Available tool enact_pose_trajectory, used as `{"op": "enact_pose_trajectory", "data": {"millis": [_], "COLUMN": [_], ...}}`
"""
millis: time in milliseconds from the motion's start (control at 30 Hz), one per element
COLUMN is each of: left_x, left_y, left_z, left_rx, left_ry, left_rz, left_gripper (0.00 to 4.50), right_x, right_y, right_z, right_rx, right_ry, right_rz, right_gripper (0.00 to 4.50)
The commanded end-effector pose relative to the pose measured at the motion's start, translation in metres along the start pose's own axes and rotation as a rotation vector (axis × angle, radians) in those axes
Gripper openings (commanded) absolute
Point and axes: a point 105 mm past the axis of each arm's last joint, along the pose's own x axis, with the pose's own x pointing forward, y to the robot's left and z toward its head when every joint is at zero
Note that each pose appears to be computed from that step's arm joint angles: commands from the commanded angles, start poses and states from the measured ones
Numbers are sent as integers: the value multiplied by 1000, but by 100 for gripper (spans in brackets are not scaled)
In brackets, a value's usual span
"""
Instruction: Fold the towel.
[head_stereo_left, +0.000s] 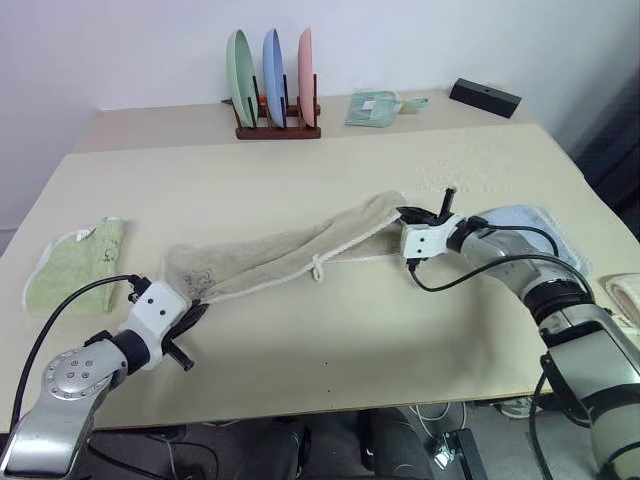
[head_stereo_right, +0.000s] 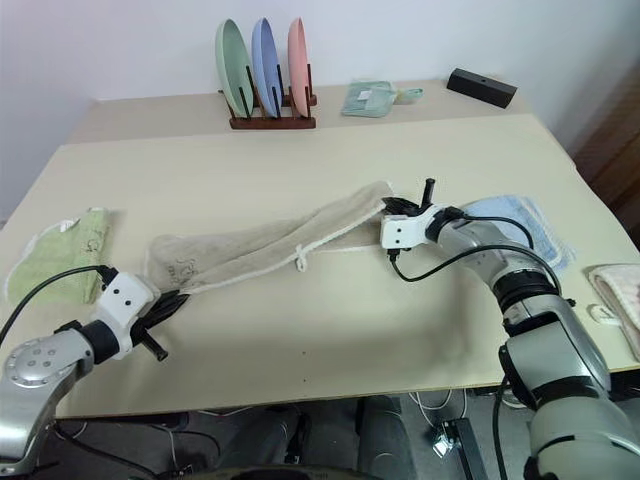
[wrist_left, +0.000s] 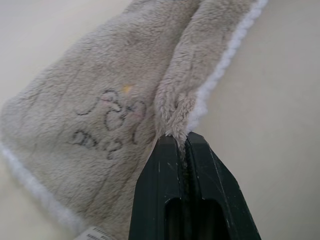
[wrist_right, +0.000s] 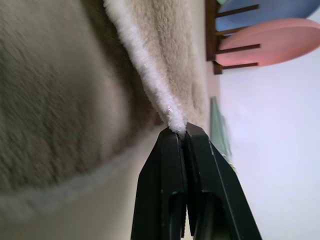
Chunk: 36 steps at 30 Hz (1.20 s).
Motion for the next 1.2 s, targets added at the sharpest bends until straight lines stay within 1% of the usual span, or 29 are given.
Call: {"op": "enact_pose_trajectory", "data": {"millis": [33, 67, 133, 167, 200, 267, 333, 400, 467, 533, 600, 667, 700, 733, 767, 800, 900, 933, 967, 1033, 1100, 1200], "left_x": [-7, -5, 10, 19, 25, 32, 27, 20, 12, 8, 7, 8, 9, 9, 8, 6, -8, -14, -21, -31, -39, -49], "left_y": [25, 32, 64, 85, 98, 141, 175, 195, 208, 213, 207, 199, 186, 176, 168, 154, 99, 84, 70, 50, 32, 22], "left_z": [15, 21, 46, 64, 76, 122, 162, 185, 207, 217, 215, 203, 178, 161, 151, 131, 65, 50, 40, 27, 19, 16], "left_rx": [47, 53, 59, 63, 65, 98, 113, 117, 152, 173, 235, 267, 272, 276, 277, 255, 224, 187, 168, 120, 84, 26], "left_ry": [-55, -76, -156, -205, -235, -345, -441, -499, -550, -571, -559, -523, -464, -421, -395, -351, -175, -131, -98, -39, 3, 28], "left_rz": [96, 115, 210, 272, 311, 455, 579, 649, 696, 698, 649, 595, 529, 478, 446, 386, 173, 118, 76, 3, -68, -104], "left_gripper": [0, 0, 0, 0, 0, 0, 0, 0, 0, 0, 0, 0, 0, 0, 0, 0, 0, 0, 0, 0, 0, 0], "right_x": [-14, -16, -15, -13, -11, -8, -11, -14, -19, -22, -24, -25, -22, -21, -22, -23, -37, -46, -56, -76, -93, -110], "right_y": [-43, -51, -78, -95, -106, -148, -185, -207, -227, -237, -236, -229, -207, -190, -180, -159, -89, -70, -53, -30, -19, -15], "right_z": [0, -1, -4, -4, -4, -7, -6, -3, 3, 8, 13, 17, 18, 19, 21, 22, 25, 26, 27, 29, 33, 36], "right_rx": [1, -1, -26, -45, -56, -107, -140, -157, -173, -182, -174, -140, -94, -63, -42, -12, 127, 176, 224, 310, 373, 432], "right_ry": [-26, -22, 0, 11, 17, 78, 119, 128, 121, 103, 63, 13, -30, -62, -82, -106, -140, -139, -132, -108, -87, -58], "right_rz": [-128, -143, -183, -214, -233, -327, -424, -485, -532, -551, -539, -508, -419, -354, -311, -228, 47, 136, 221, 365, 466, 539], "right_gripper": [6, 6, 6, 6, 6, 6, 6, 6, 6, 6, 6, 6, 6, 6, 6, 6, 6, 6, 6, 6, 6, 6]}}
